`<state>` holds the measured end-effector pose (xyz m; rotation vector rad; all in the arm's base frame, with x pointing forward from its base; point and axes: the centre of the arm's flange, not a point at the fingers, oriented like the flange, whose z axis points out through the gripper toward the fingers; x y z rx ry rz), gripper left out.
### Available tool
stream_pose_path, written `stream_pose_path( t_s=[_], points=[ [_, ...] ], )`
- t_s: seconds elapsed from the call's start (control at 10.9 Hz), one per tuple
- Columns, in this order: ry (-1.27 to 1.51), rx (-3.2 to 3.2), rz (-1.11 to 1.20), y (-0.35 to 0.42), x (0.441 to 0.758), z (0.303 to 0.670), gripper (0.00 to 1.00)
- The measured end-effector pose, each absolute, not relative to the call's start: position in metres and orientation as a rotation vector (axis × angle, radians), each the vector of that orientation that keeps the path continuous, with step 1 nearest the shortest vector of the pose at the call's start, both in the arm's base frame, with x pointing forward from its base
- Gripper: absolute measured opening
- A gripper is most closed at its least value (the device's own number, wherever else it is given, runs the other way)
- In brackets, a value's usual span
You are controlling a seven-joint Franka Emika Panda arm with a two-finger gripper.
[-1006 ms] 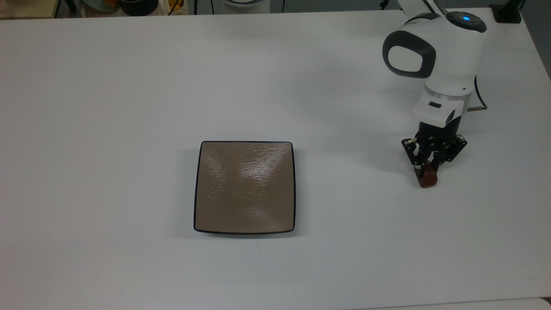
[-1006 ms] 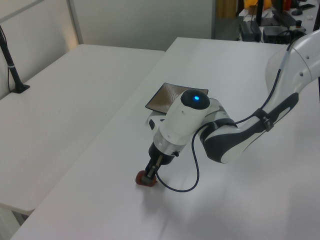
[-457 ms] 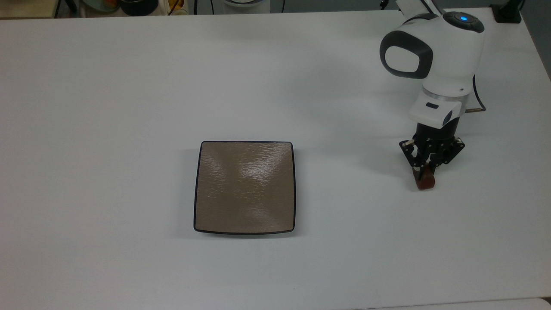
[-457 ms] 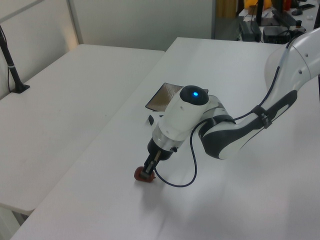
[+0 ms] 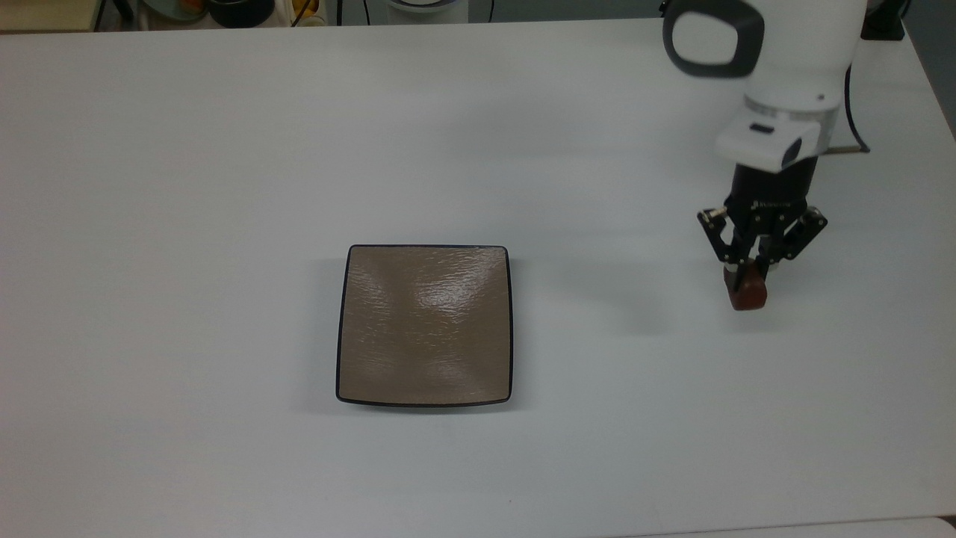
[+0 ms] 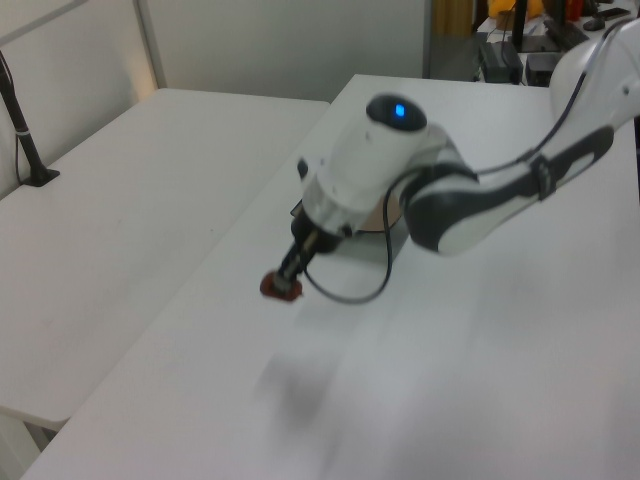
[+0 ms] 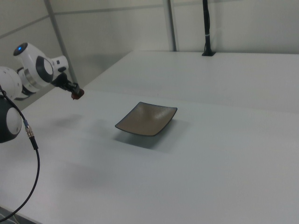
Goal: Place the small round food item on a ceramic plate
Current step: 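Lift the held food item and carry it toward the plate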
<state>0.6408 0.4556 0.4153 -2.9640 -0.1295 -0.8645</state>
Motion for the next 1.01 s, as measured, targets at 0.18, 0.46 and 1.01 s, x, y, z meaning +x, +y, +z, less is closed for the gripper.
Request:
stream_pose_path(
  t_s=[0.18,0.46,1.01],
  points=[
    [-0.054,-2.968,-0.899,0.427,0.641,0.476,0.23],
    [0.058,-2.983,-0.863,0.378,0.621,0.560,0.24],
    [-0.132,-2.990,-0.614,0.253,0.600,0.627,0.24]
  ],
)
